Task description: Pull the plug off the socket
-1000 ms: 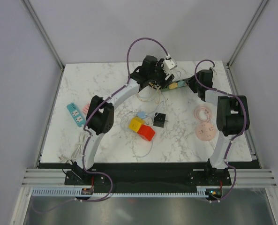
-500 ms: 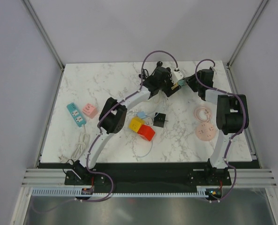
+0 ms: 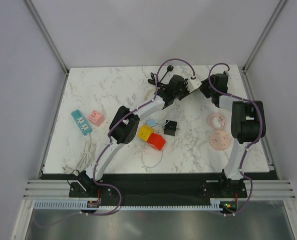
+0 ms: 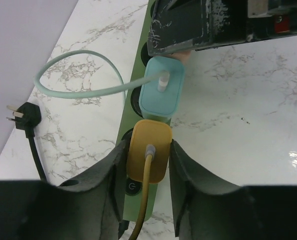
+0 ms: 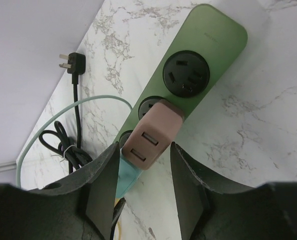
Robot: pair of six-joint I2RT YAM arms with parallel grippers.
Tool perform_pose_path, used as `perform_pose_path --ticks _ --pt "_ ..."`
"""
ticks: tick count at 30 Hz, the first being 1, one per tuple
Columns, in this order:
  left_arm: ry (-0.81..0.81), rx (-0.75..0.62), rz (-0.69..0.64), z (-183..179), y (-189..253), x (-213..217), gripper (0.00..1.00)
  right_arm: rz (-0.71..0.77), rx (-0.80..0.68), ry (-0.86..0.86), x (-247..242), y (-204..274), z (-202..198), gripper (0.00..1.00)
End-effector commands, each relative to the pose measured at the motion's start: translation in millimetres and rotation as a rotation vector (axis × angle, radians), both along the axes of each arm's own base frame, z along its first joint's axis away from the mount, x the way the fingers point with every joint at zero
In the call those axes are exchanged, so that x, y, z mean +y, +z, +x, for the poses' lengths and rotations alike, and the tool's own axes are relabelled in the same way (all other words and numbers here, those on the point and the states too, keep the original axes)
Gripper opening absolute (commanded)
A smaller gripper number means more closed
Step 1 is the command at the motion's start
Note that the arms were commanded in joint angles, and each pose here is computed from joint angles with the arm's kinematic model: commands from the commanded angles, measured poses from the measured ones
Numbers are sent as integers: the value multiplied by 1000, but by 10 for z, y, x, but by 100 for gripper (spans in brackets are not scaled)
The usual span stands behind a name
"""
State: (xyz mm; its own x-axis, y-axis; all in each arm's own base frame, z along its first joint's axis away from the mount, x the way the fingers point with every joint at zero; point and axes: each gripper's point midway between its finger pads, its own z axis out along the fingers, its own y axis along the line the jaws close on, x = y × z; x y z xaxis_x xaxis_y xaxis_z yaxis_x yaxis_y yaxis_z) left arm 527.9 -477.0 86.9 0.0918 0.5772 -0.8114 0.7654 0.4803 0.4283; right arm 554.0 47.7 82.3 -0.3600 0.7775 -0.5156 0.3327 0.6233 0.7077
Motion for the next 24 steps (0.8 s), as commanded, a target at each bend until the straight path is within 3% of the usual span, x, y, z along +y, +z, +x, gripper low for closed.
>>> perform_pose_path --ticks 1,4,7,10,13,16,24 --pt "24 -87 -23 169 195 -29 34 30 -57 42 120 119 72 53" --pt "14 -90 -29 168 210 -53 26 26 -59 46 115 132 69 57" --pt "-8 -78 -24 128 189 -78 23 24 -61 50 126 141 73 60" --pt "-9 -76 -29 116 214 -87 2 14 -56 55 117 135 79 63" --pt "-16 -50 -55 66 291 -104 2 -1 -50 55 94 164 63 68" --pt "-32 -20 -91 -16 418 -125 2 -10 -54 12 -158 200 35 80" --pt "-101 74 -179 -215 682 -174 2 8 -57 -32 -614 161 -121 93"
